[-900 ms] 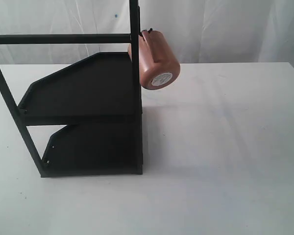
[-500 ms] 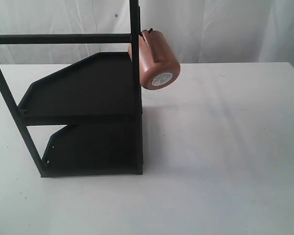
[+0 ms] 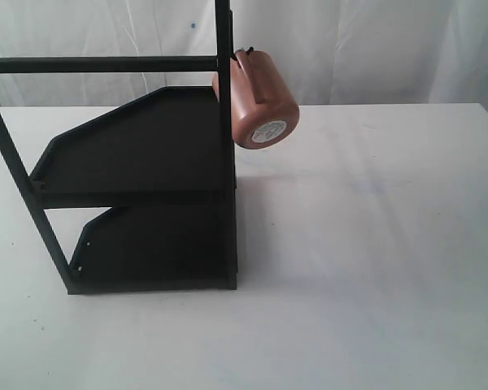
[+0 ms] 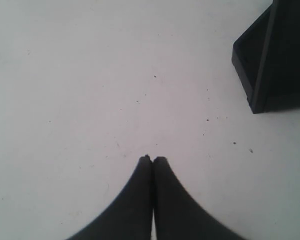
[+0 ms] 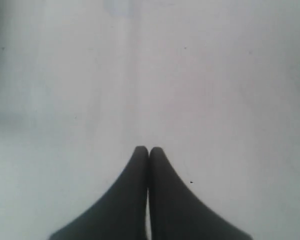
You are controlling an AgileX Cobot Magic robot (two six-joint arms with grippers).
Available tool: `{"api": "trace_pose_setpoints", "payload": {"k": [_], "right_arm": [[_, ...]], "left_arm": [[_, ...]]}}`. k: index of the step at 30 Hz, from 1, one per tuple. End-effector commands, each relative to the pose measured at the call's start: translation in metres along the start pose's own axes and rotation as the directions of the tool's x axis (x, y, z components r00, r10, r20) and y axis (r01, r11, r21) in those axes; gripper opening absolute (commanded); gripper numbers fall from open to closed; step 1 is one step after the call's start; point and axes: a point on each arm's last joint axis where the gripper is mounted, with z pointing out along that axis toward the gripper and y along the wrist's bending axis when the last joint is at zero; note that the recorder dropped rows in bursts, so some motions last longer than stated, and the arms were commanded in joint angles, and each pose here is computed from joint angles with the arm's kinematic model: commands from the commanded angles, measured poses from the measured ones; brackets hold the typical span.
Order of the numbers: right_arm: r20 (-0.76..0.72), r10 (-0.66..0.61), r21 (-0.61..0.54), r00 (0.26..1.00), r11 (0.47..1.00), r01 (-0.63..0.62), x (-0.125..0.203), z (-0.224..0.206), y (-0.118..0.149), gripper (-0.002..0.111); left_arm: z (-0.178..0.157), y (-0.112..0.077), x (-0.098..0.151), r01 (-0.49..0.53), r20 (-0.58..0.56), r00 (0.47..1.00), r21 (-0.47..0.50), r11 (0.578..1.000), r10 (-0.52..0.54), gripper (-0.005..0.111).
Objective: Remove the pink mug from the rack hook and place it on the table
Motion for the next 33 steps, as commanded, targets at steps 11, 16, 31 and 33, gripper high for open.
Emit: {"api": "trace_pose_setpoints", "payload": {"k": [11,16,31,33], "right_arm": [[0.171,-0.169,-0.182,0.971,0.963,0.200,-0.078,-0.028,0.034,0.000],[0.081,-0.231,-0.257,0.970,0.935,0.244,-0.107,-0.020,0.042,0.000],[0.148,-0.234,-0.620,0.961,0.735,0.274,-0.174,0.058,0.055,0.000],[0.240,-0.196,-0.735,0.951,0.602,0.310,-0.178,0.049,0.055,0.000]], "left_arm": [[0.000,0.000,0.001,0.003,0.002,1.000,0.002,1.000,-0.003,0.000],[0.000,0.000,0.001,0.003,0.002,1.000,0.002,1.000,-0.003,0.000],[0.000,0.000,0.001,0.003,0.002,1.000,0.002,1.000,-0.003,0.000],[0.000,0.000,0.001,0.003,0.002,1.000,0.002,1.000,-0.003,0.000]]}}
